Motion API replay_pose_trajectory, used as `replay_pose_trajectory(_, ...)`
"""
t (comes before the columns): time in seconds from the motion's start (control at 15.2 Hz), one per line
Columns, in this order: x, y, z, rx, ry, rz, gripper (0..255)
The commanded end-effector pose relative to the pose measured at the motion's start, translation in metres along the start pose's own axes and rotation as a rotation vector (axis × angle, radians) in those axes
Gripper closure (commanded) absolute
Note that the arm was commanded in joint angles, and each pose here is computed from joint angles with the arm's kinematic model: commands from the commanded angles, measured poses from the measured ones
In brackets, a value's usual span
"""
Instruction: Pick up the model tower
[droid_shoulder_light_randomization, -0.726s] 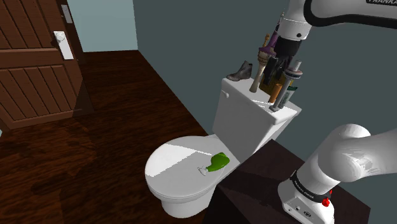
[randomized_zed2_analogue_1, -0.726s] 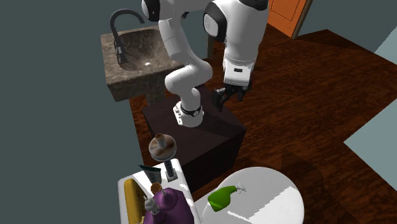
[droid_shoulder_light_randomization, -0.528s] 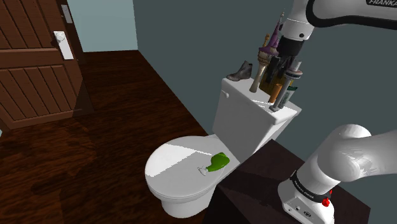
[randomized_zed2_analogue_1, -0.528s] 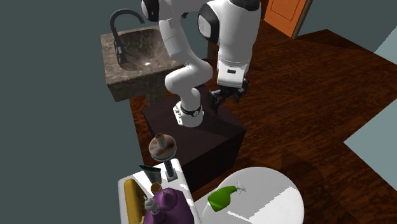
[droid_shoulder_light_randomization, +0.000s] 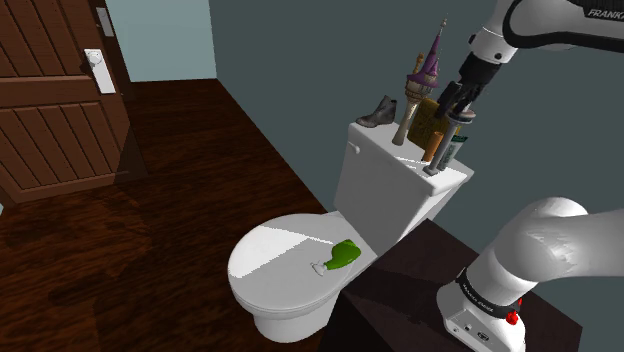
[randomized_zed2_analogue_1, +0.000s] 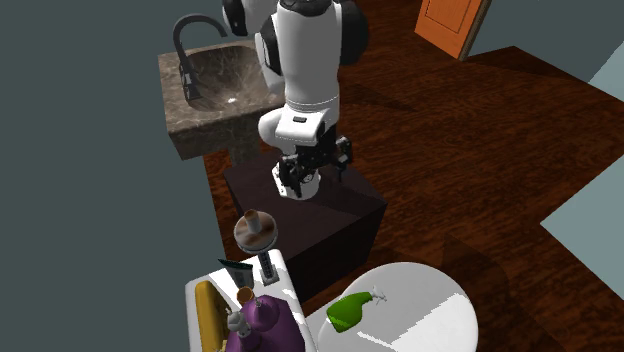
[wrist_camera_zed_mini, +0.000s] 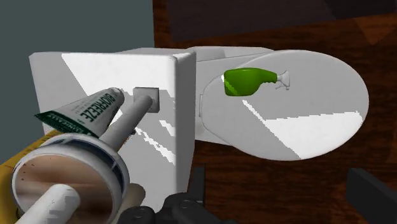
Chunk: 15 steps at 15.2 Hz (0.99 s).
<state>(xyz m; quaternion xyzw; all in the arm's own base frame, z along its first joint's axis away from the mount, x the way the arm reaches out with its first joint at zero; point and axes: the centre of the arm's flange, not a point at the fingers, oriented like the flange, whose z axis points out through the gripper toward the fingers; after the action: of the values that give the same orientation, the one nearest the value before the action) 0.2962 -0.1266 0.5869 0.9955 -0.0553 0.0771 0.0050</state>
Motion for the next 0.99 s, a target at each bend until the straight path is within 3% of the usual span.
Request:
replay_pose_trajectory(0.0,-0.004,0.025,0.003,-0.002,0.039,0.028,0)
replay_pose_trajectory(0.59,-0.029,0.14,0.004,-0.008,0.209,0.156,0)
replay_pose_trajectory(0.92,-0.033,0.143,0.025,-0.008,0.213,0.159,0)
